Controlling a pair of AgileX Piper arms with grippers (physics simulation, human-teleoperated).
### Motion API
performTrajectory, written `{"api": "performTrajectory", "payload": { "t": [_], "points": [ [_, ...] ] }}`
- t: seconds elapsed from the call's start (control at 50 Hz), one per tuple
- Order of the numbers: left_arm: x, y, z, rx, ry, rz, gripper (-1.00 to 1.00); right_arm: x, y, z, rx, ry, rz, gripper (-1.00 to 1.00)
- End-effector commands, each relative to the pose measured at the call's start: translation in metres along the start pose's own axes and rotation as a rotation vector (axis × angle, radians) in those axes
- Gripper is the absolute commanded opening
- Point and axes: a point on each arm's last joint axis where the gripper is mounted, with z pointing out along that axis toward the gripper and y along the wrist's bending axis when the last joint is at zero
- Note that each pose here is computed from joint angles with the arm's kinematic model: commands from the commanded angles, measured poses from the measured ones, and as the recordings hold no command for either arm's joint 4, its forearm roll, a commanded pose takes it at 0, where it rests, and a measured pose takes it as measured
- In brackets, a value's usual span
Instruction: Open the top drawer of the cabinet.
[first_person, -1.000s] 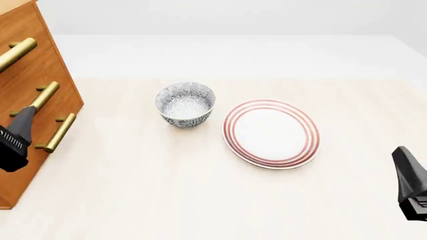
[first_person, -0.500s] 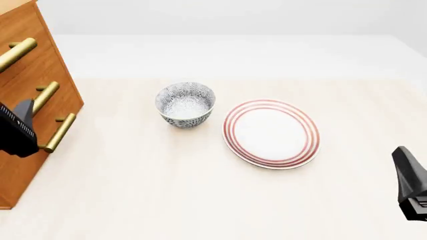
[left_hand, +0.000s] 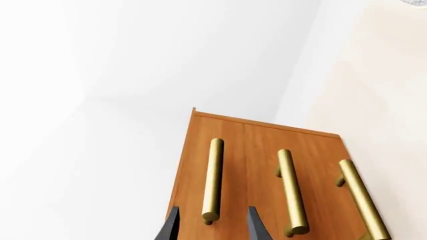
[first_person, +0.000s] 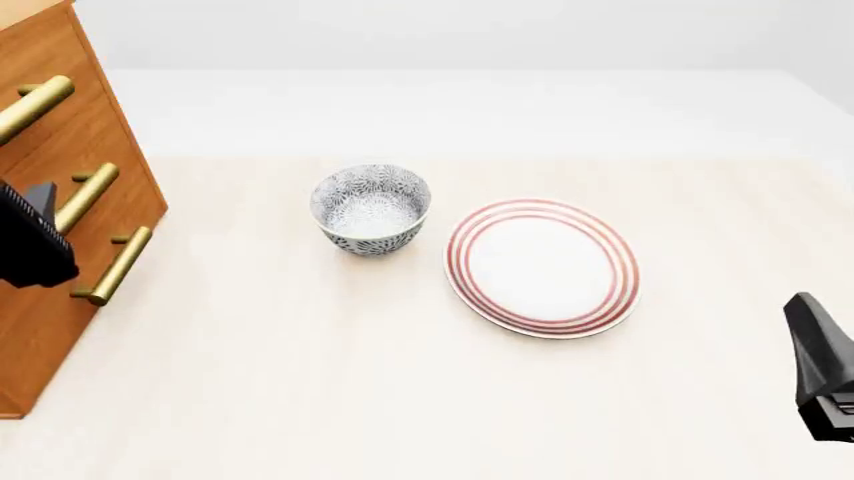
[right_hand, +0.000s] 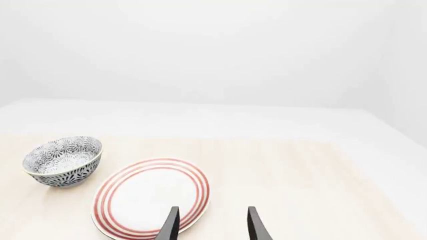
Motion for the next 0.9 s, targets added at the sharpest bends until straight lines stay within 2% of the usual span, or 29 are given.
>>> {"api": "performTrajectory", "payload": {
  "t": [0.02, 0.48, 0.56, 0.9],
  "points": [
    [0.005, -0.003, 0.011, 0.004, 0.025, 0.003, 1.00, 0.000, 0.000, 0.000, 0.000, 0.000, 0.000, 1.00],
    [0.021, -0.007, 0.041, -0.010, 0.085, 0.011, 1.00, 0.000, 0.000, 0.000, 0.000, 0.000, 0.000, 1.00],
    [0.021, -0.001, 0.047, 0.000, 0.088, -0.019, 1.00, 0.000, 0.000, 0.000, 0.000, 0.000, 0.000, 1.00],
    [0.031, -0.004, 0.062, 0.002, 0.121, 0.003, 1.00, 0.000, 0.000, 0.000, 0.000, 0.000, 0.000, 1.00]
  ]
}}
